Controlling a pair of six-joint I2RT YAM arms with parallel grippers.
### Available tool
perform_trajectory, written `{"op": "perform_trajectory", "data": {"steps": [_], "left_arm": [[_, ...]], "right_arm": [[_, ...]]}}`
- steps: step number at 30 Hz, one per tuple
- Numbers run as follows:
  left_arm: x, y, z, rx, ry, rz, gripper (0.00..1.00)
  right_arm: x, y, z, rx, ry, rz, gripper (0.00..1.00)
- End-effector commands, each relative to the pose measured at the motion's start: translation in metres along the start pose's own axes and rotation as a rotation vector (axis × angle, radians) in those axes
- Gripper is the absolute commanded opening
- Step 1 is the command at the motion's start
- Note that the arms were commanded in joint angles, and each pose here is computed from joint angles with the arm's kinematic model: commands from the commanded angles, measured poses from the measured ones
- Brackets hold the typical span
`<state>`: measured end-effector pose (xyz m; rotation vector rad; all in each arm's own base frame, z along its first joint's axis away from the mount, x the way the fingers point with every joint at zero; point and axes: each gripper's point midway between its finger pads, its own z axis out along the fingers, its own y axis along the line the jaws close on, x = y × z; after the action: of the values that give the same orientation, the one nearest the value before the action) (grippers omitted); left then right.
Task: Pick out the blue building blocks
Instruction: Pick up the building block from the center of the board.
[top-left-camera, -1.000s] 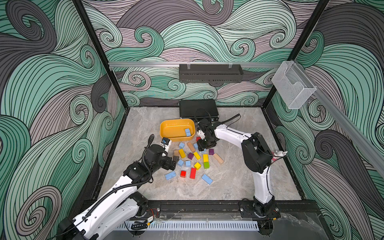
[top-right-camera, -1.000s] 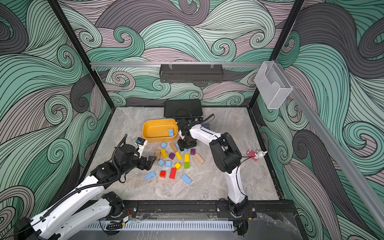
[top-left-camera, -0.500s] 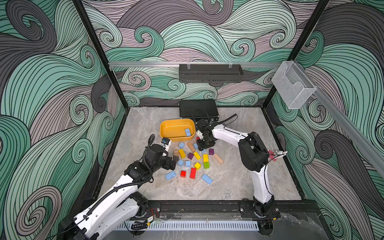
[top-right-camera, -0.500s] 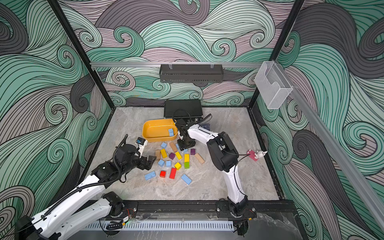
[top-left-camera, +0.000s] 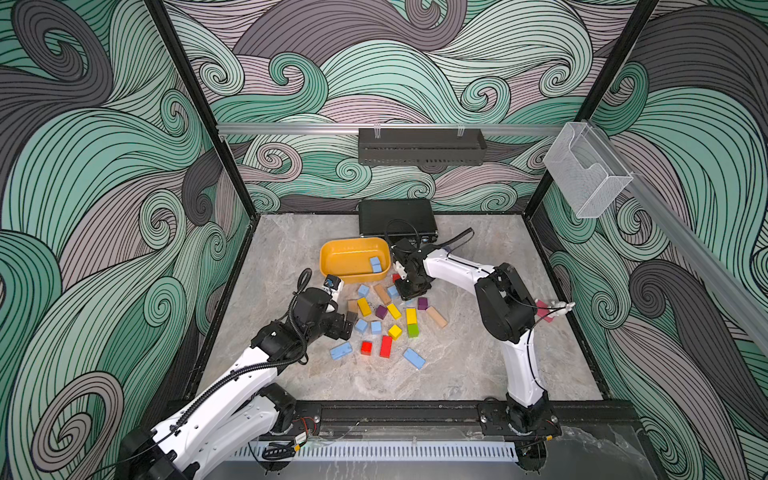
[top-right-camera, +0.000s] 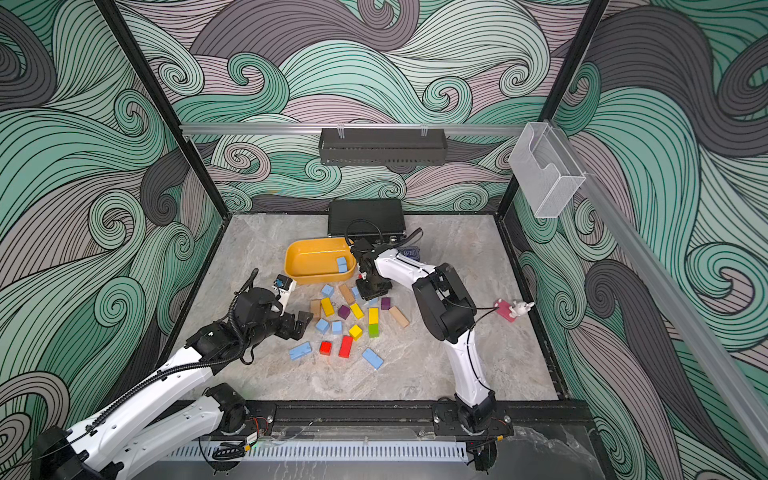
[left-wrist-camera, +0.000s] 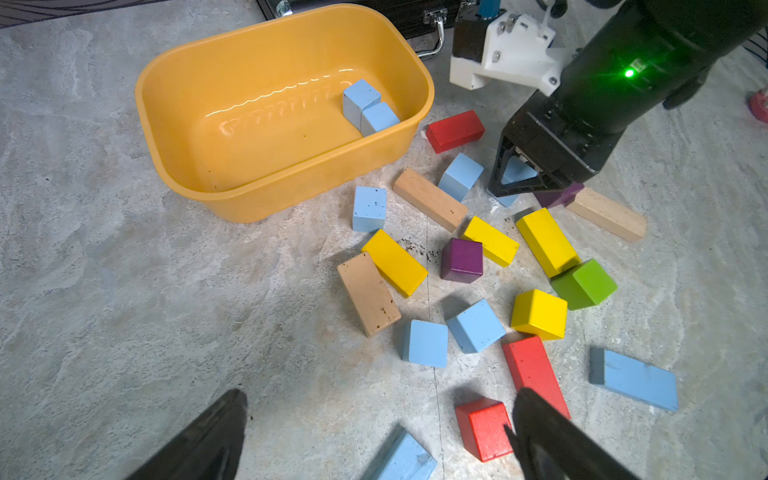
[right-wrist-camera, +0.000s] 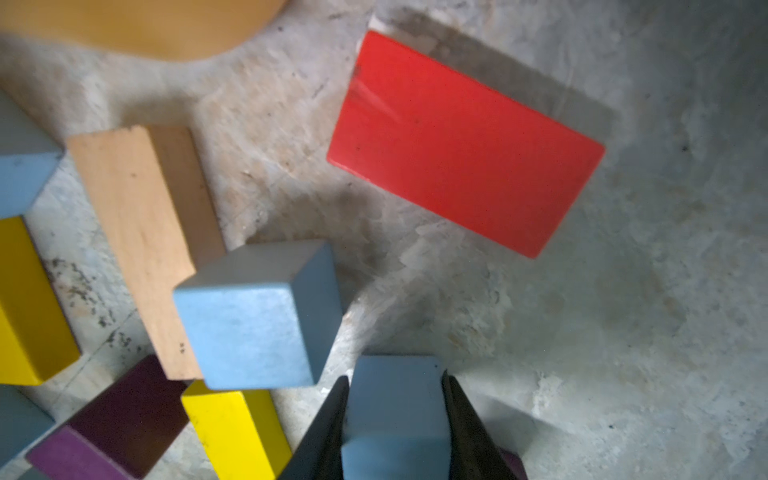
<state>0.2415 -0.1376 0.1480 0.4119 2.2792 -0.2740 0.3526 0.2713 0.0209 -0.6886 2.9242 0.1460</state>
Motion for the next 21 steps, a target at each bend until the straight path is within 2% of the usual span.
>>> {"op": "perform_trajectory", "data": {"steps": [1, 8, 21], "left_arm": [[-0.020, 0.000, -0.009, -0.009, -0.043, -0.008, 0.99], [-0.032, 0.000, -0.019, -0.013, -0.067, 0.006, 0.99], [-0.072, 0.005, -0.047, -0.044, -0.136, 0.060, 0.98]], "right_arm": [[0.006, -0.001, -0.011, 0.014, -0.004, 0.002, 0.26], [0.006, 0.003, -0.041, -0.005, -0.066, -0.002, 0.00], [-0.021, 0.031, -0.120, -0.118, -0.257, -0.045, 0.00]]}}
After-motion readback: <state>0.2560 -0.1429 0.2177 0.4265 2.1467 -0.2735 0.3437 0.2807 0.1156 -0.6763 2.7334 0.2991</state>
